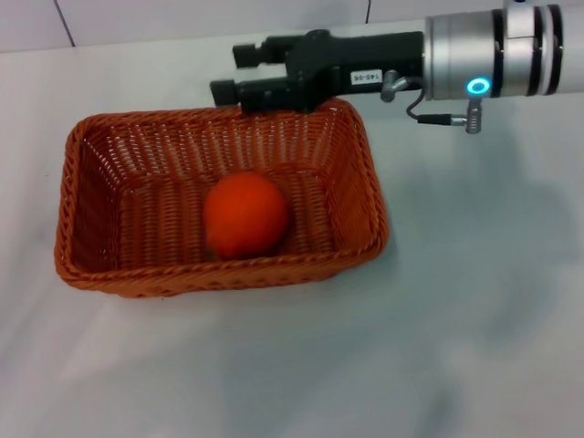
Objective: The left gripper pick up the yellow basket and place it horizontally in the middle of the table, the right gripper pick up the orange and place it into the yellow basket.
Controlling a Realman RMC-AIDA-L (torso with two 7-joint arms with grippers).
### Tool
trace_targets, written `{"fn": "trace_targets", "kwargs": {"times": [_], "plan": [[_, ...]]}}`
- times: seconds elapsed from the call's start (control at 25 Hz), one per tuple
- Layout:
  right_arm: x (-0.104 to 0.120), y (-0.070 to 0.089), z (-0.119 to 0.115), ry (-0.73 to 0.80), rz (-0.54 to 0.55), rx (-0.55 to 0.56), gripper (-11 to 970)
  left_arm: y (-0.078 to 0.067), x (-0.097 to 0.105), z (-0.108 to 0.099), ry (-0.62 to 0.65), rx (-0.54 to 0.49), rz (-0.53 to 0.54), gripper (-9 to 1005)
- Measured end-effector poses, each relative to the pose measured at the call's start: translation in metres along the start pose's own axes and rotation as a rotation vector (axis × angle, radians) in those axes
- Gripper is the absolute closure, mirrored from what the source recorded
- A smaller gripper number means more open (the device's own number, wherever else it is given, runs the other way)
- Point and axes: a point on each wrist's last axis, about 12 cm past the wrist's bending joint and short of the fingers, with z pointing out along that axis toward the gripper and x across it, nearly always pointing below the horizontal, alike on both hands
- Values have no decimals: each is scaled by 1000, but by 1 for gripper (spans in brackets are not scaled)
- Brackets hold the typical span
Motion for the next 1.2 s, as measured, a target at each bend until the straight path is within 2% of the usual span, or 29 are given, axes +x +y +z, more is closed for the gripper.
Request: {"fn": "trace_targets", "kwargs": {"times": [0.08, 0.2, 0.28, 0.48, 0.56, 0.8, 0.96, 1.2], "plan": [[-4, 0, -7, 72, -27, -18, 276, 0, 0, -1, -2, -8, 20, 386], [-17, 0, -21, 209, -82, -74, 83, 1, 0, -5, -11, -31, 38, 386], [-29, 0, -31, 313, -132, -139, 71, 1, 1, -9, -21, -58, 49, 386], [-66, -3, -57, 537, -318, -408, 42, -6, 11, -18, -37, -113, 93, 387], [-77, -4, -65, 593, -341, -518, 31, -10, 13, -21, -43, -122, 107, 387], [-98, -2, -90, 703, -243, -744, 19, -21, 19, -30, -85, -160, 151, 387], [-107, 0, -100, 703, -208, -821, 19, -25, 22, -33, -94, -184, 160, 387], [-116, 1, -104, 700, -162, -868, 19, -28, 23, -35, -96, -193, 150, 387]]}}
